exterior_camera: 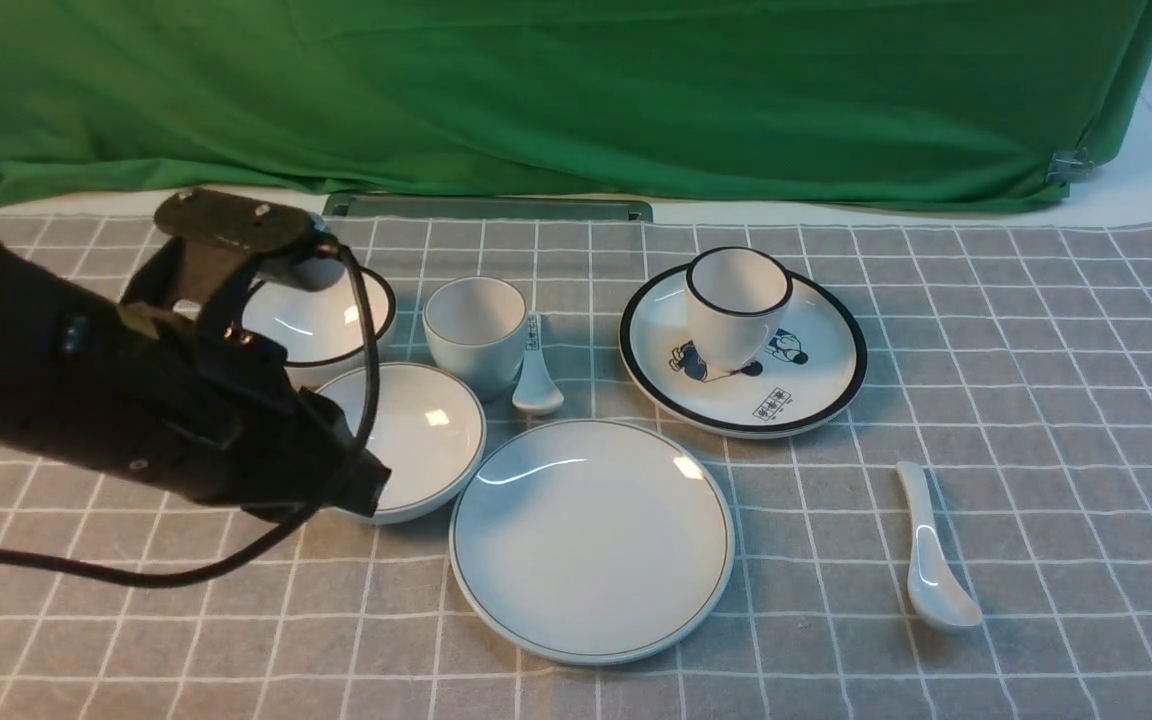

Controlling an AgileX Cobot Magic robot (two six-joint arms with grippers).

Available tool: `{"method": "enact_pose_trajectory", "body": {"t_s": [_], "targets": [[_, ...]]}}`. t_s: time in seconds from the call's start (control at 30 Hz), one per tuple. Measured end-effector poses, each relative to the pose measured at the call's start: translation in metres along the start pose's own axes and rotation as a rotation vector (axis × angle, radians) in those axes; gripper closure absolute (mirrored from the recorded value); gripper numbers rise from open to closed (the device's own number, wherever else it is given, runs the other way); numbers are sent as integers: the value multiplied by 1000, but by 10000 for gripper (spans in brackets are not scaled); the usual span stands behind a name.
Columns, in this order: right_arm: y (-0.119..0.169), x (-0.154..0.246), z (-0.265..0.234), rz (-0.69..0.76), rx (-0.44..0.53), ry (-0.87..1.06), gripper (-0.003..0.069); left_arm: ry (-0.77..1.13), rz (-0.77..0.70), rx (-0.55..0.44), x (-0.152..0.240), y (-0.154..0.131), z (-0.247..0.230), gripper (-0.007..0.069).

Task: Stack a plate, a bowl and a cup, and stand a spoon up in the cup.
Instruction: Use the left arm to grab a blue rice bowl

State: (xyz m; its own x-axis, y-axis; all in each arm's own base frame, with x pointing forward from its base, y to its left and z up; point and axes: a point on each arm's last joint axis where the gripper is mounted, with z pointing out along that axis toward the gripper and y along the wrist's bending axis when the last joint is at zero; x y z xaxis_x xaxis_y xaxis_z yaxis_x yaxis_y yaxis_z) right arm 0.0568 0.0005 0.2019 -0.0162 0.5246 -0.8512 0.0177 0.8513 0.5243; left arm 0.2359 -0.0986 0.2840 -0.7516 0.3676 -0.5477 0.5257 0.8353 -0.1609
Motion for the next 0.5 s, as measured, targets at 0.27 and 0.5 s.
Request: {"method": "enact_pose_trajectory", "body": {"t_s": [0.27, 0.5], "targets": [[57, -52, -6, -390, -166, 428, 561, 107, 256, 3, -21, 17, 42, 601], [96, -90, 6, -668, -298, 724, 571, 145, 406, -7, -24, 30, 73, 461]]}}
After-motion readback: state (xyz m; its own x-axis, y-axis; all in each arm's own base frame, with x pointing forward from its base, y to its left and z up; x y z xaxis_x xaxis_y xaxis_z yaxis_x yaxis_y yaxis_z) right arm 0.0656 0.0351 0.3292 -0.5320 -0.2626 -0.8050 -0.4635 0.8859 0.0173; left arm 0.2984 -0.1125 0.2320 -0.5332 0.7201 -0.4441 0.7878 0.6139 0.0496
